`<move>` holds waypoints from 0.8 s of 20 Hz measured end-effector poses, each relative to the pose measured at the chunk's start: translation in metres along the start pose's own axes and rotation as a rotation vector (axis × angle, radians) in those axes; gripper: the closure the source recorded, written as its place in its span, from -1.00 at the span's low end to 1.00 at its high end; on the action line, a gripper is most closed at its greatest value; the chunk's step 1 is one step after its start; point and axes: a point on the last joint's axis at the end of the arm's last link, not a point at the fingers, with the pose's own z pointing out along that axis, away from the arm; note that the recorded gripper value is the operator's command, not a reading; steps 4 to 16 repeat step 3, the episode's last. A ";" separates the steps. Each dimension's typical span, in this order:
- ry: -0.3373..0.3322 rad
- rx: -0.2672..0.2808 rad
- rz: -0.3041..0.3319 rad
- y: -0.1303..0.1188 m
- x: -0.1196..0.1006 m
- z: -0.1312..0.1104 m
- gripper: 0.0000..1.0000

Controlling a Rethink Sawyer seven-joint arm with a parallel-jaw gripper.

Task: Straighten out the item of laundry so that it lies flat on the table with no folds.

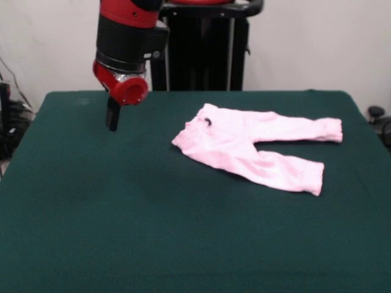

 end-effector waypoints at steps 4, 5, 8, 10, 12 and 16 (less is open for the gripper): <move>-0.010 0.007 -0.033 -0.006 -0.002 0.002 1.00; -0.010 0.007 -0.033 -0.006 -0.002 0.002 1.00; -0.010 0.007 -0.033 -0.006 -0.002 0.002 1.00; -0.010 0.007 -0.033 -0.006 -0.002 0.002 1.00; -0.010 0.007 -0.033 -0.006 -0.002 0.002 1.00; -0.010 0.007 -0.033 -0.006 -0.002 0.002 1.00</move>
